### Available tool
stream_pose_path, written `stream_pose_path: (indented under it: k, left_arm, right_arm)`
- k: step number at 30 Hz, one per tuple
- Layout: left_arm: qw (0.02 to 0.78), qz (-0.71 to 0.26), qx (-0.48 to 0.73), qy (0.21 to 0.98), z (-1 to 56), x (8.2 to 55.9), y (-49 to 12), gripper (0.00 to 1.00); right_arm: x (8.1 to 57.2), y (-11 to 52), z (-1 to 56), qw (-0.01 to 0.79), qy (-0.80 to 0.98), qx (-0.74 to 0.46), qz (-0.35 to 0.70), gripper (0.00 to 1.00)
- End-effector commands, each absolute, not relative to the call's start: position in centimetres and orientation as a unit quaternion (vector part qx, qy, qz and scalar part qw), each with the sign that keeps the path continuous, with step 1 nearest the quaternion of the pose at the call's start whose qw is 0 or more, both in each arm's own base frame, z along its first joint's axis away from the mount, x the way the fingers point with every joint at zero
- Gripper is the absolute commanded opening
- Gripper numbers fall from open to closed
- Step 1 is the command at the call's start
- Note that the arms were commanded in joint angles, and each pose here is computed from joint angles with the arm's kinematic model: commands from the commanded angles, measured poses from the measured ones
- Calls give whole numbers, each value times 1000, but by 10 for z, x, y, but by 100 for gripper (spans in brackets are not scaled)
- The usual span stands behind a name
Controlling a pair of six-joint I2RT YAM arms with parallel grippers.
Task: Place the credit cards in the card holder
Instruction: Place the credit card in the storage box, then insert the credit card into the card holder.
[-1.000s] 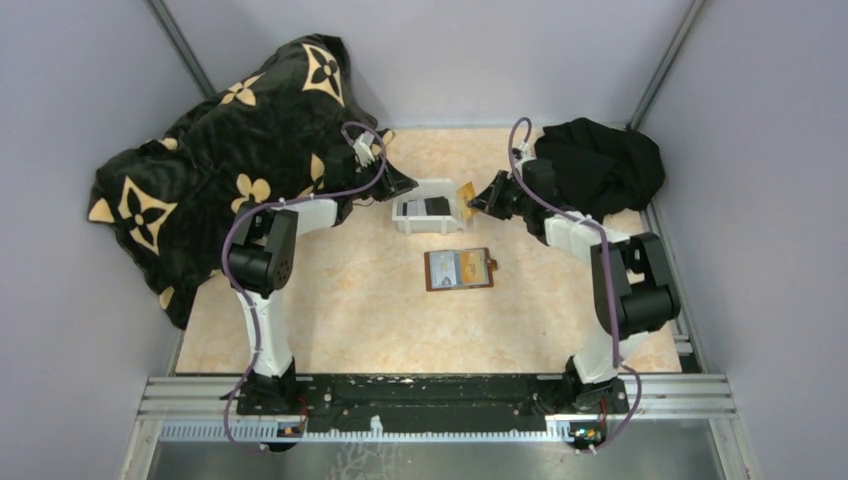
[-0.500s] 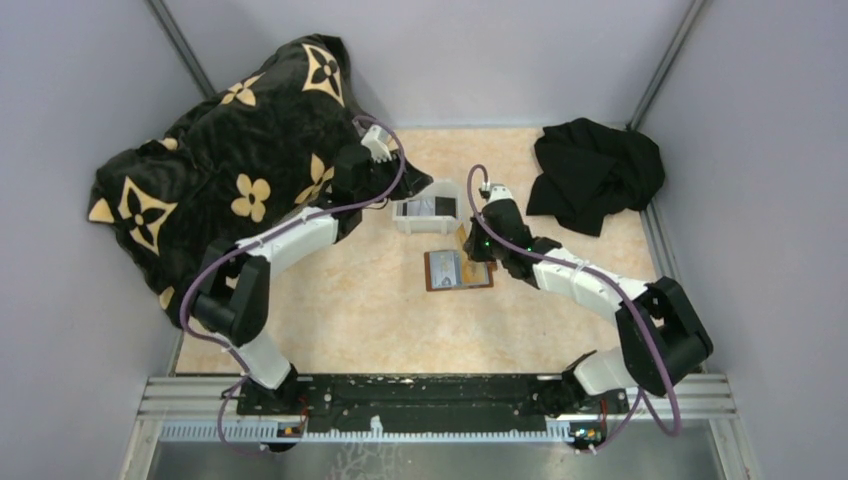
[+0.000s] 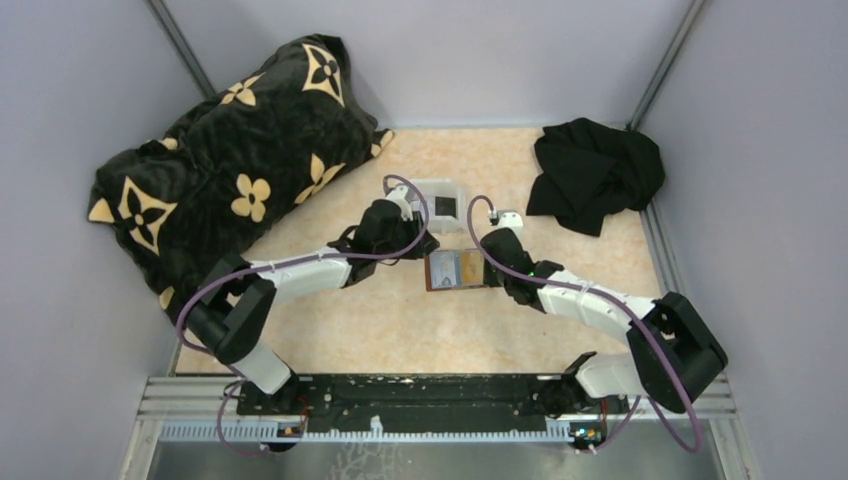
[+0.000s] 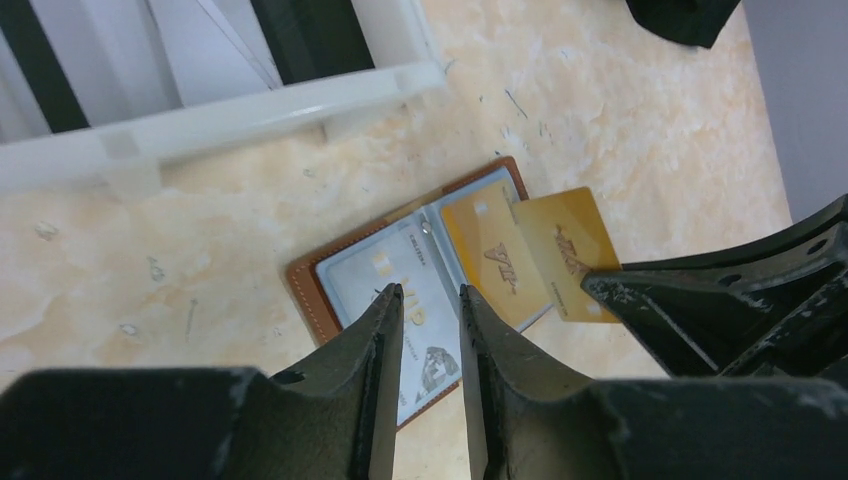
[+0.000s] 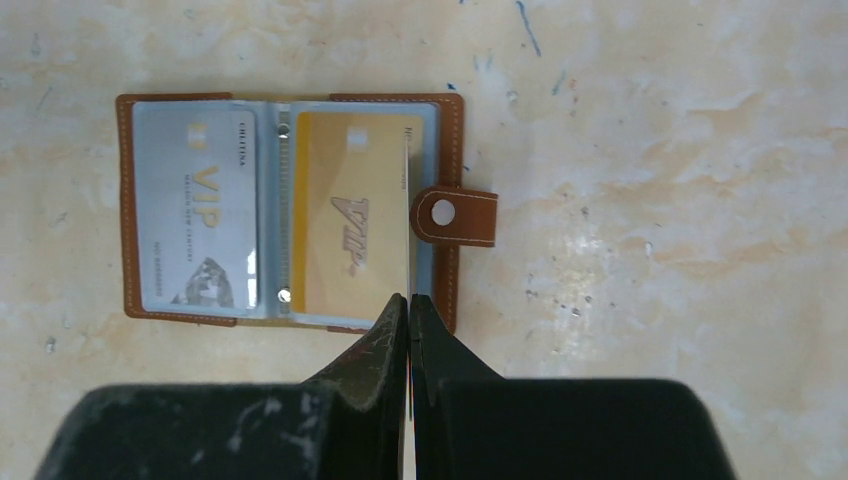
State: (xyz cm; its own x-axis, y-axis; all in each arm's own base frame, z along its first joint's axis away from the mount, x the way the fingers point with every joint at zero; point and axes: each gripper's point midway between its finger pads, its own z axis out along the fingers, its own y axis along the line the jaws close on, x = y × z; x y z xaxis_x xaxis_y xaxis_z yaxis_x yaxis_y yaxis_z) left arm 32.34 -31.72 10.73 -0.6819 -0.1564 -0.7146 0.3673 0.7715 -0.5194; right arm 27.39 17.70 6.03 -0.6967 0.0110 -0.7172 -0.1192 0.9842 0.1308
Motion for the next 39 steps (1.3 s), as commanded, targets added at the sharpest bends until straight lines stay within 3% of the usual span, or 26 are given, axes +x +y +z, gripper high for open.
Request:
stream_pose_path:
  k: [1, 10, 24, 39]
  left_arm:
    - [388, -324, 71, 860, 96, 318, -331, 33]
    - [347, -295, 81, 886, 58, 305, -342, 31]
    - [333, -261, 76, 903, 38, 301, -334, 31]
    - [318, -249, 73, 912, 25, 300, -332, 31]
  right_arm:
    - [281, 163, 81, 431, 900, -5, 61, 0]
    - [280, 151, 83, 439, 898, 2, 37, 0]
    - [278, 159, 73, 439, 888, 30, 130, 0]
    - [283, 159, 86, 461, 874, 39, 149, 0]
